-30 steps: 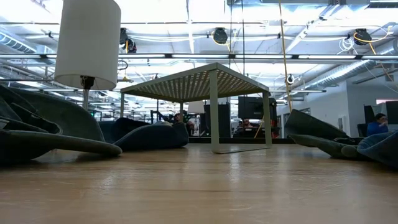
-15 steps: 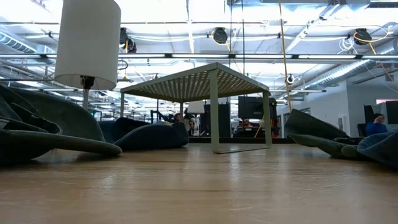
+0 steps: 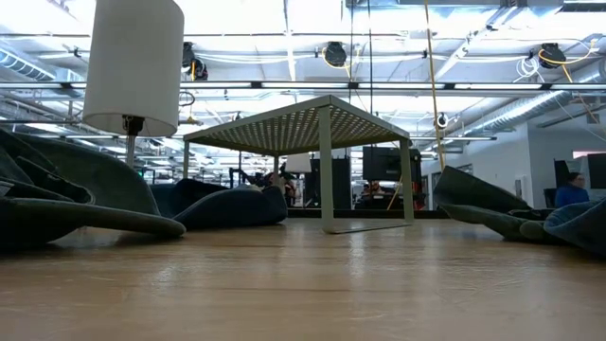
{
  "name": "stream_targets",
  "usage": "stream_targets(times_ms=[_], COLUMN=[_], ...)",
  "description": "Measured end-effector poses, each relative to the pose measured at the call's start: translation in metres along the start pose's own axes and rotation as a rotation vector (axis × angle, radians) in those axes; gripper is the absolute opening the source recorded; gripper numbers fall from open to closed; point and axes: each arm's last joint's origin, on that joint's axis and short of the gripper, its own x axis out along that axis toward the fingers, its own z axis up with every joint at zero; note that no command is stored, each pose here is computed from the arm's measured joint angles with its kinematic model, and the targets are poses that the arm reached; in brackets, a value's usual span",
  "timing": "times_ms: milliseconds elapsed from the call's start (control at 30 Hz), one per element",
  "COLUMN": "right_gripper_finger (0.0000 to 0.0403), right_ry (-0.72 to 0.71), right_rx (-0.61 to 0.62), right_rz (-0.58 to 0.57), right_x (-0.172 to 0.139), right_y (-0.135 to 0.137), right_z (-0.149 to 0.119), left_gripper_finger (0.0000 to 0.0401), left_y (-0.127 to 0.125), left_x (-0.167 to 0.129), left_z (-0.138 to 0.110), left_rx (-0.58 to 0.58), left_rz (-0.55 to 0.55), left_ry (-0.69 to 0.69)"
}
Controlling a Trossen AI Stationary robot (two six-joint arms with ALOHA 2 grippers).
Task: Pick & Place hat
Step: Put the top black cap on the shelf
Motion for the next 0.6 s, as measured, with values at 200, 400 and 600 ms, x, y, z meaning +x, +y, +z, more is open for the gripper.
stream_targets(times_ms=[200,400,600], right_gripper_finger=[0.0006,0.0014,0.0018], right_ry=[0.008,0.008,0.025], right_rx=[-0.014,0.000,0.150], right_rz=[-0.043,-0.086,-0.096], right_x=[0.0007,0.0006,0.0000], right_y=[-0.0015,-0.0027,-0.0027], right_z=[-0.0027,-0.0028,-0.0038], left_gripper_finger=[0.0174,0.0079,0.0014], left_y=[-0.0008,-0.0013,-0.0002], left_x=[0.0000,0.0000,0.0001], left_z=[0.0000,0.0018,0.0033], left_rx=[-0.061,-0.133,-0.132], left_rz=[-0.031,-0.041,-0.080], left_ry=[0.007,-0.009,-0.007])
